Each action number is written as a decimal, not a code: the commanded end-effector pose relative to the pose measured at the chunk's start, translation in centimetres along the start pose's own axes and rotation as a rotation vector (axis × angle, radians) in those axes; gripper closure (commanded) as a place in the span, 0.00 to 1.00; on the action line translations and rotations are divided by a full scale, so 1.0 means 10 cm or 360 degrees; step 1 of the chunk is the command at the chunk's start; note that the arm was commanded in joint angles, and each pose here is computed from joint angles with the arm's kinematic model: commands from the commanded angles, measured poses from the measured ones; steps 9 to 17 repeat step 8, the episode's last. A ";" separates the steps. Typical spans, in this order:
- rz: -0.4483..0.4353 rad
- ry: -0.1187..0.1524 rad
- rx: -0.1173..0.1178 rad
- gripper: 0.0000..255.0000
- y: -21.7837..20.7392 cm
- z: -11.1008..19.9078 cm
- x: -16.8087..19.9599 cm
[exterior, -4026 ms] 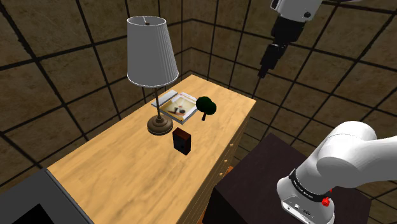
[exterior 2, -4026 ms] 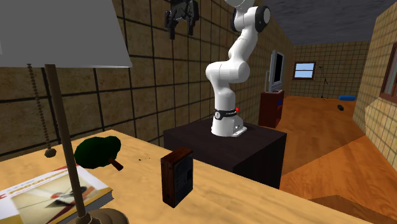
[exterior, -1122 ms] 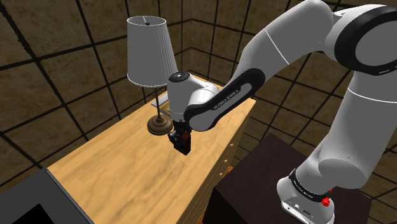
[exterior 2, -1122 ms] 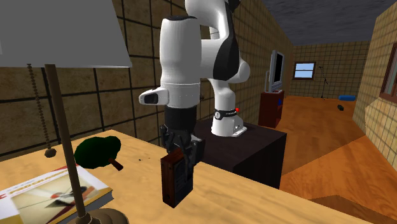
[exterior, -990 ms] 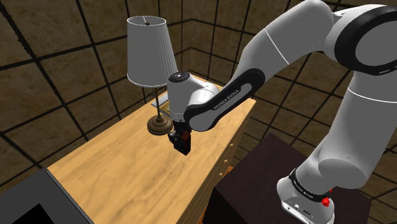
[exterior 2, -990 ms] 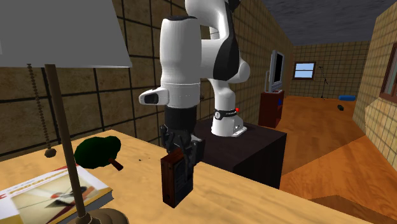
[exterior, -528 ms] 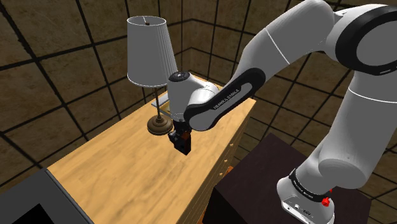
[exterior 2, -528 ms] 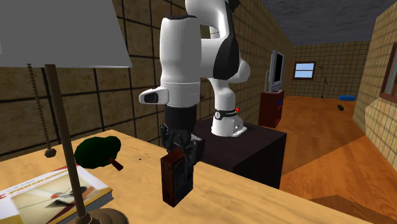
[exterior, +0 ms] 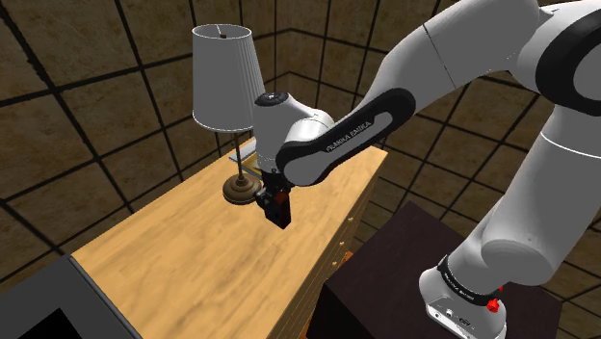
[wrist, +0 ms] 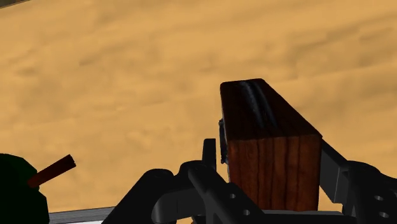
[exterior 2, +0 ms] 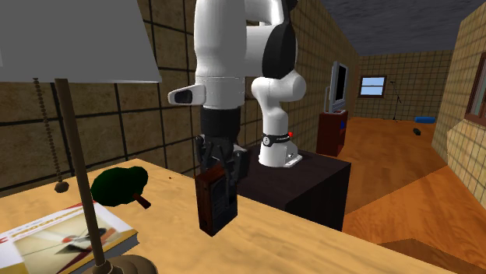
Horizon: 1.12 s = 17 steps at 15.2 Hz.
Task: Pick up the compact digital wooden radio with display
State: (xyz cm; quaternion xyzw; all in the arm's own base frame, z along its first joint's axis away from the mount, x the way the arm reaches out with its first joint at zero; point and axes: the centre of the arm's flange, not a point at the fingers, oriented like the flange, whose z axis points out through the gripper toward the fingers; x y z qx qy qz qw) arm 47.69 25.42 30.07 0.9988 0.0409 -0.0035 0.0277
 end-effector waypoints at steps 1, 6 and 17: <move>0.0000 0.0000 0.0000 1.00 0.01 -0.12 0.01; 0.0000 0.0000 0.0000 1.00 0.02 -0.38 0.00; 0.0000 0.0000 0.0000 1.00 0.02 -0.39 0.00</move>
